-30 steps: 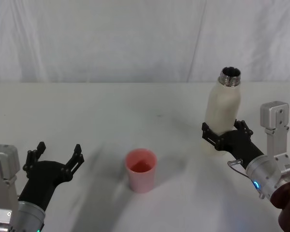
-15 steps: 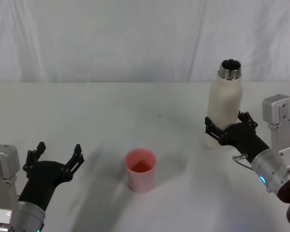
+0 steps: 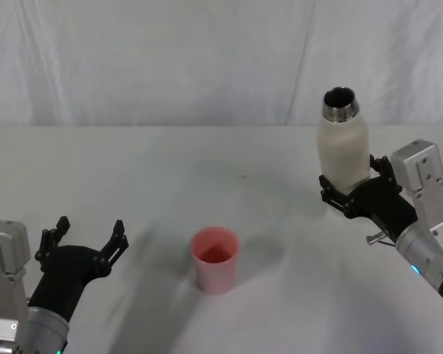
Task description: Grasp the thermos with one hand and pour water into the cup lid.
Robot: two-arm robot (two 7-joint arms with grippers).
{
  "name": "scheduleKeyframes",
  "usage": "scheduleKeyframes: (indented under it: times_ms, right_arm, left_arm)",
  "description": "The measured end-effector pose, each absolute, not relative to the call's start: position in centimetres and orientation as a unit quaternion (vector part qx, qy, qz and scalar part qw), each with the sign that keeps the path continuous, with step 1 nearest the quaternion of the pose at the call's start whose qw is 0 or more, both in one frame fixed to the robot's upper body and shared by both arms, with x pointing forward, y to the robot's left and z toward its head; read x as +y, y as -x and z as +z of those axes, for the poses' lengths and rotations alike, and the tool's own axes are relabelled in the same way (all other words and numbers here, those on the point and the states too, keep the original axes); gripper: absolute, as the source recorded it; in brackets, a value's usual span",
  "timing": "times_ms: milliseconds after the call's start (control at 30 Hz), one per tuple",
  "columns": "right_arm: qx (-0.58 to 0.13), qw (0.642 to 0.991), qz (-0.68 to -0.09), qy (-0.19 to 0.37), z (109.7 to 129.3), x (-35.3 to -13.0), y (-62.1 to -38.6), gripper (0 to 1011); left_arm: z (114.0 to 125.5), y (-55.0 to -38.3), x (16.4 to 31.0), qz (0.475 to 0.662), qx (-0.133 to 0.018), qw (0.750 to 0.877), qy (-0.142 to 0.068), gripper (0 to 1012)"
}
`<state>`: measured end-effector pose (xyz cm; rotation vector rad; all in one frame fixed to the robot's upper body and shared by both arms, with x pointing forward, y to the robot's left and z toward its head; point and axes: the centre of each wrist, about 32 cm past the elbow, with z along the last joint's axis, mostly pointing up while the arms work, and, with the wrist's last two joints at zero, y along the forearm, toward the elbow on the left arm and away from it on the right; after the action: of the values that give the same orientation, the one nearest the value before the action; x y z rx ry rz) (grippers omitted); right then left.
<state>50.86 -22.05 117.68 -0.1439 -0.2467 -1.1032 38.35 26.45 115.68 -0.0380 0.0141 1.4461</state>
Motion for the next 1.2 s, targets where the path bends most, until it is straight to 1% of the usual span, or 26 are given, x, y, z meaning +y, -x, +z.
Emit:
scheduleKeyframes:
  times_ms: [500, 967, 1200]
  right_arm:
    - [-0.229, 0.827, -0.5, 0.117, 118.6, -21.2, -50.1, 952]
    - [-0.319, 0.819, -0.457, 0.138, 118.1, -19.8, -49.5, 952]
    - [-0.364, 0.8, -0.45, 0.161, 117.2, -19.4, -49.1, 952]
  left_arm:
    - [115.7, -38.4, 26.5, 0.662, 0.006, 0.75, 0.017, 1001]
    - [115.7, -38.4, 26.5, 0.662, 0.006, 0.75, 0.017, 1001]
    - [115.7, -38.4, 26.5, 0.662, 0.006, 0.75, 0.017, 1001]
